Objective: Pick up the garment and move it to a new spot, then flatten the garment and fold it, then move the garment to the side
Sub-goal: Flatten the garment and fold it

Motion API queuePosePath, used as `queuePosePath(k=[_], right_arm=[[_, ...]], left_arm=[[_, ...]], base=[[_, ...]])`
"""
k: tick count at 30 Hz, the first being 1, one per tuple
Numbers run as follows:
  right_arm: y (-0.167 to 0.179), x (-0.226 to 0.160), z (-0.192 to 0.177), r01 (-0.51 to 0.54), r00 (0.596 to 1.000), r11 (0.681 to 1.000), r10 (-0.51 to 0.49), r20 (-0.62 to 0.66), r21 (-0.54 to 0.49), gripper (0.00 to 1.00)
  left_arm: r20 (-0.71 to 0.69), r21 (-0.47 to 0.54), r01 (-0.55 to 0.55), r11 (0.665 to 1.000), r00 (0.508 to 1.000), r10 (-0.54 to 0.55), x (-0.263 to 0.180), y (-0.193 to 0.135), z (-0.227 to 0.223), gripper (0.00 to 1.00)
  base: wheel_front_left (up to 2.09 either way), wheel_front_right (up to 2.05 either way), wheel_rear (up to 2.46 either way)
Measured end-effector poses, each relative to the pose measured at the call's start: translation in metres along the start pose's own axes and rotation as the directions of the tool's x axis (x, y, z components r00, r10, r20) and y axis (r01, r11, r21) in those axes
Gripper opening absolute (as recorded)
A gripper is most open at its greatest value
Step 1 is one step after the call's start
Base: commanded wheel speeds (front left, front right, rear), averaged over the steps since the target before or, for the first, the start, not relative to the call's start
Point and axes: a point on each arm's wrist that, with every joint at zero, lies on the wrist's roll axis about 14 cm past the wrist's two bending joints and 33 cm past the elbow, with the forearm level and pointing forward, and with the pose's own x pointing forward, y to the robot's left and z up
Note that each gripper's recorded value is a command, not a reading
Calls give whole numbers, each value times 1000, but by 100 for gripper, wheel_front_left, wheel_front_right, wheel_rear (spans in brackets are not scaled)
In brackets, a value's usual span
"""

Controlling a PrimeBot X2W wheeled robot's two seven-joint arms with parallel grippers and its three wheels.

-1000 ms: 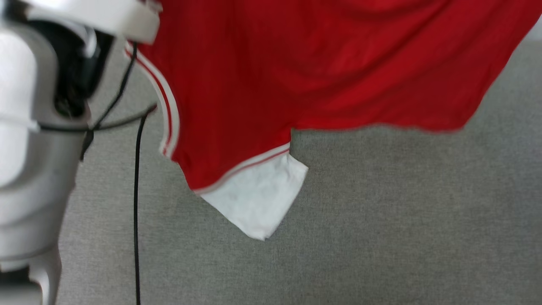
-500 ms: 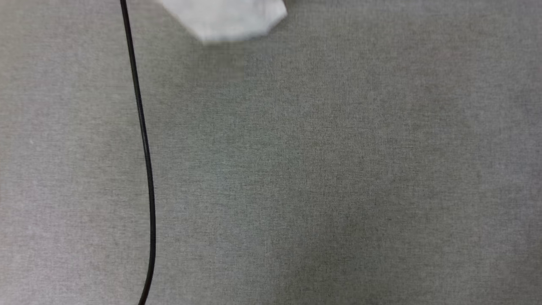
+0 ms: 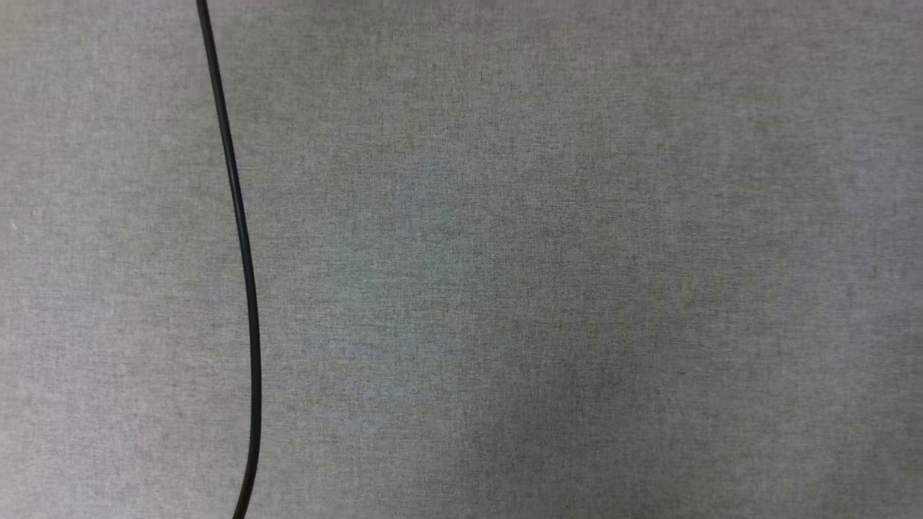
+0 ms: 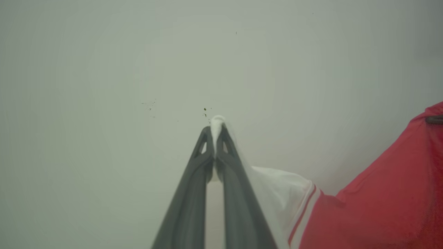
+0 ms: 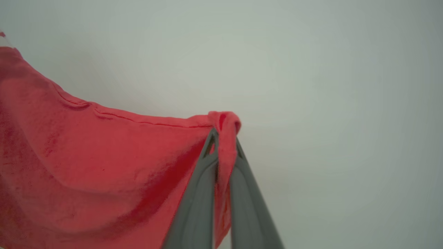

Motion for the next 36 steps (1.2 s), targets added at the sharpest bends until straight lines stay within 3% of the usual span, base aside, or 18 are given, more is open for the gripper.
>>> queuePosePath(k=[7,16,27,28,36], right_arm=[[26,-2,-71,-61,991,998,64,-119,30,0],[58,-38,-119,-132,965,986,151,-213,102,0],[94,-119,-173,-199,899,960,259,-353,199,0],[107,-148,-187,-221,869,950,295,-397,222,0],[129,-220,-200,-250,810,927,359,-464,280,0]], left_arm=[[-106,-57,9,998,994,-15,-28,-9,-62,0],[-215,-153,-14,988,976,-19,-90,-18,-101,0],[-361,-236,-101,966,933,10,-202,-52,-114,0],[-402,-269,-127,955,916,9,-234,-65,-111,0],[-528,-324,-227,919,849,24,-322,-90,-97,0]], base=[[0,0,0],[0,0,0],[0,0,0],[0,0,0],[0,0,0]])
